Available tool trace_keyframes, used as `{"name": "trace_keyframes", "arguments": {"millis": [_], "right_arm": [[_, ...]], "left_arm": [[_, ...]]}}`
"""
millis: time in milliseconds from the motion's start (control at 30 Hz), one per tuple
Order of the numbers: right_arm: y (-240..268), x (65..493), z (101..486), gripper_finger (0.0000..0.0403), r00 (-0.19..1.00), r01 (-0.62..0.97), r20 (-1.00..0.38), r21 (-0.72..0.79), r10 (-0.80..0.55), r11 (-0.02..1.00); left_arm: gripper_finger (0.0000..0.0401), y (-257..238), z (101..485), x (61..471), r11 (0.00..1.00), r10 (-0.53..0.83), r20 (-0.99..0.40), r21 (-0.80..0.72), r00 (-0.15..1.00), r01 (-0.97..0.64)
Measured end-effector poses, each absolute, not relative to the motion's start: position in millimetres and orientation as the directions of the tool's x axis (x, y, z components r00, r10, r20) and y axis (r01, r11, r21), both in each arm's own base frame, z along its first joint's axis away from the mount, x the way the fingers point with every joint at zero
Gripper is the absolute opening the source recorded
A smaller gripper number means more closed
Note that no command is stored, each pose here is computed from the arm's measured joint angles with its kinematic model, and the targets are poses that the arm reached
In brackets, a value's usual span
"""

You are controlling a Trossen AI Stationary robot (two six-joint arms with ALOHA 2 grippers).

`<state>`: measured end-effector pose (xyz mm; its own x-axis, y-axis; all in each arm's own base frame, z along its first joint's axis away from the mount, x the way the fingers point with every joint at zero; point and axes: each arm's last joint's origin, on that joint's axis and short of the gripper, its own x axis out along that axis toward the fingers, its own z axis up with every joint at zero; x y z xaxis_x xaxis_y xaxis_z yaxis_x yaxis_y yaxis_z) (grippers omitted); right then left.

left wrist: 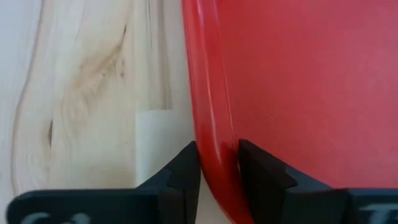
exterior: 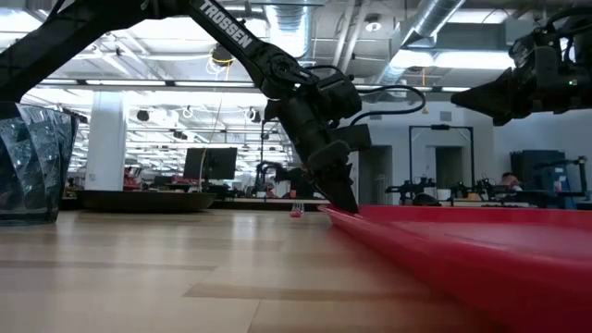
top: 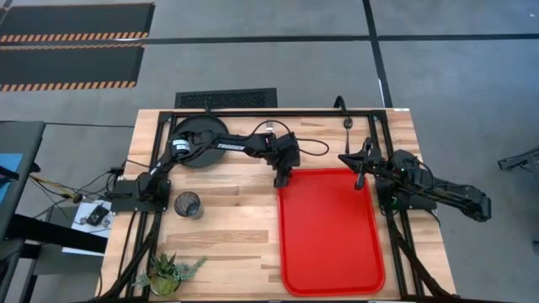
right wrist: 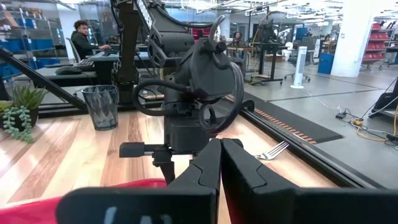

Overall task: Pick and place plate/cup/fork/spoon on tray
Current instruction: Prepare the red serving tray to the center of the table

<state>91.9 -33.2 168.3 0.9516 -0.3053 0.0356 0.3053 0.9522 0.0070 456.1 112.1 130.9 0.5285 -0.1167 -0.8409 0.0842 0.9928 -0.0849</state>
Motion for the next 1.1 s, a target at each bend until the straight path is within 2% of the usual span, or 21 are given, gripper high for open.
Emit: {"name": "trace_keyframes", "arguments": {"millis": [200,1100], "right_arm": [[-33.2,91.9,168.3,0.0038,0.952,0.305,0.036,0.007,-0.305,0.952],[-33.2,91.9,168.3,0.0038,0.952,0.305,0.036,0.007,-0.305,0.952]], "left_arm": [[0.0055,111.3,131.3,456.2,0.989,-0.143,-0.835,-0.100,0.532,0.108],[0.0051,116.2,131.0,456.1,0.986,-0.165,-0.820,-0.137,0.549,0.092]]}}
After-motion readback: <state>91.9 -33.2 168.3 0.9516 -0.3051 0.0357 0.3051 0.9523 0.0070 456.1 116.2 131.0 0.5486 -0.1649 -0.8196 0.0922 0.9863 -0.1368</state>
